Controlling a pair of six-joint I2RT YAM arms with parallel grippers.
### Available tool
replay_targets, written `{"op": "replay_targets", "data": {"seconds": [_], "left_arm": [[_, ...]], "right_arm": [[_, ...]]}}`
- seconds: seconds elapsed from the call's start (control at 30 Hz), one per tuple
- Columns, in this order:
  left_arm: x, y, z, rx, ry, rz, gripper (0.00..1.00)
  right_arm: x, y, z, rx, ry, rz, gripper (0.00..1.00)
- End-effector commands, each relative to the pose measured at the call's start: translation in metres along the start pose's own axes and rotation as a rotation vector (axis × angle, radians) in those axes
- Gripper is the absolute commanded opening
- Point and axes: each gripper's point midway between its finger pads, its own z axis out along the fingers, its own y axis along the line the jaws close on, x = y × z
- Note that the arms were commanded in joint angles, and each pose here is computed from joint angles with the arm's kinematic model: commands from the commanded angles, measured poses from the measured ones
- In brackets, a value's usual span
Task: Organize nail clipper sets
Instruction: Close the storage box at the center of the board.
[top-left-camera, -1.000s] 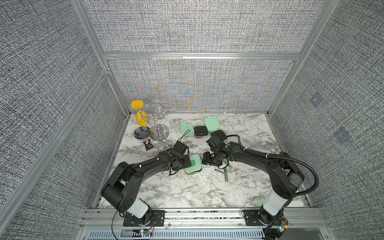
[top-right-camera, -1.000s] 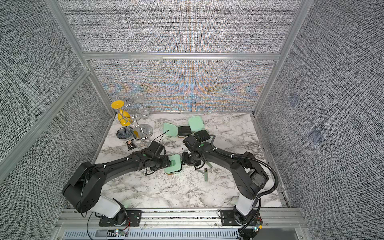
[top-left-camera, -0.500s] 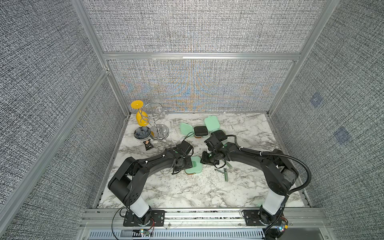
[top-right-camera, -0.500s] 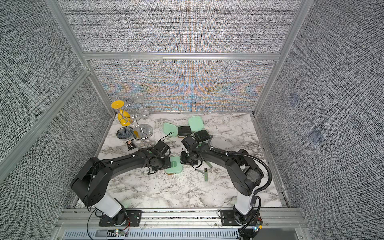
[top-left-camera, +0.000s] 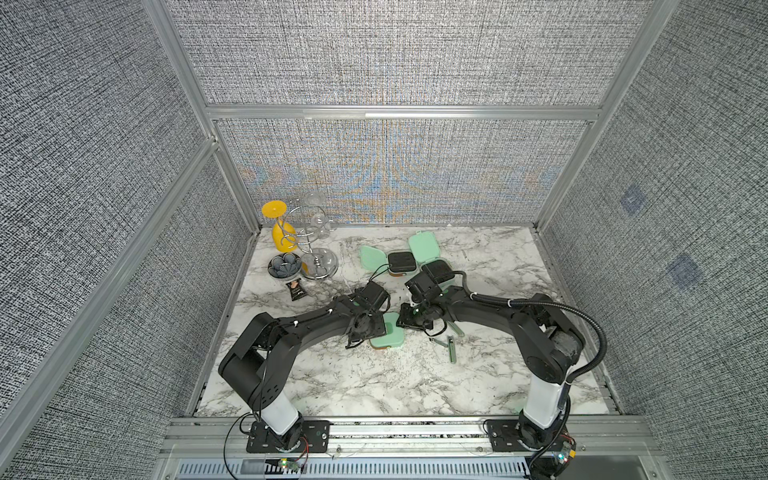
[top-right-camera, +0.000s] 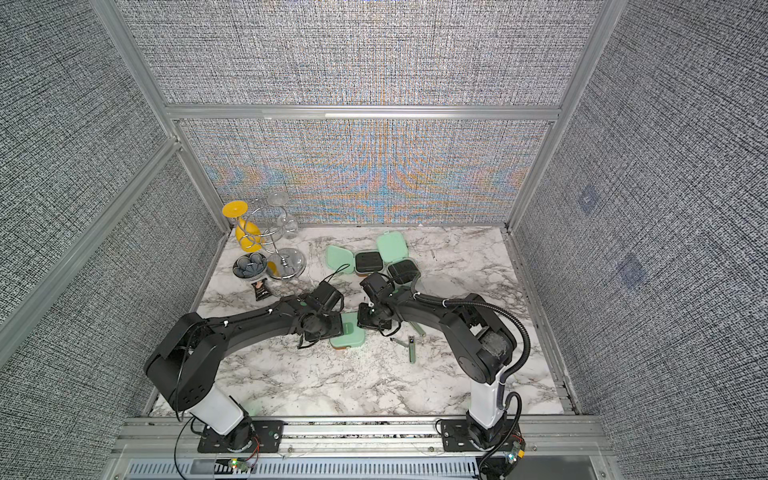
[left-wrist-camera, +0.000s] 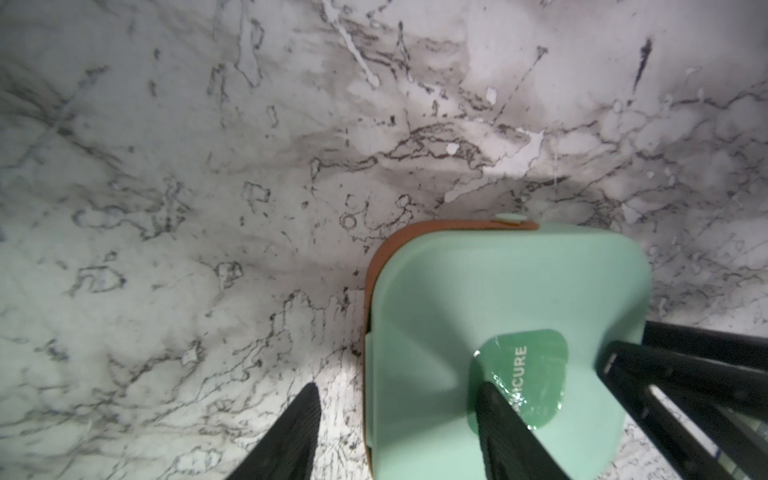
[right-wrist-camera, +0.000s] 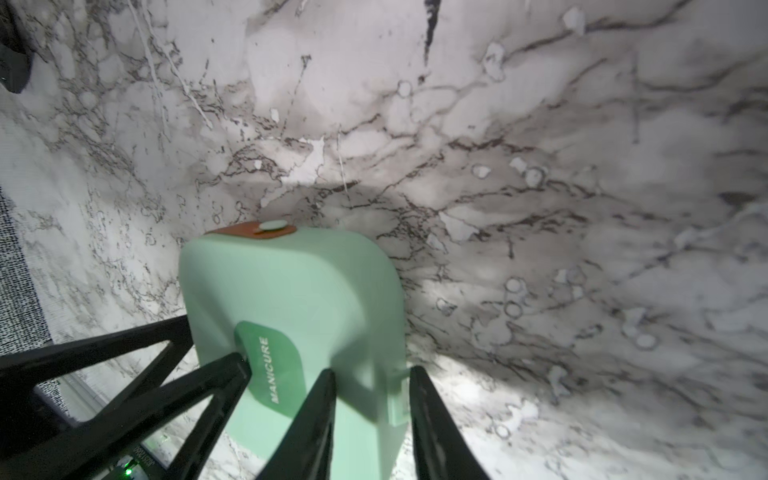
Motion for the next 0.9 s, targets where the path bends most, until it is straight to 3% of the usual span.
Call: {"op": "replay_targets", "data": {"seconds": [0.0,0.87], "left_arm": [[0.011,0.018,0.001,-0.075,0.039,0.007,0.61],[0.014,0.02,0.002,-0.08,0.044,-0.003,0.61]], "right_arm": [[0.008,-0.009,0.005,0.035,0.026,0.015,0.31],[0.028,-0.027,0.015,0.056,0.063,0.064,0.38]]}}
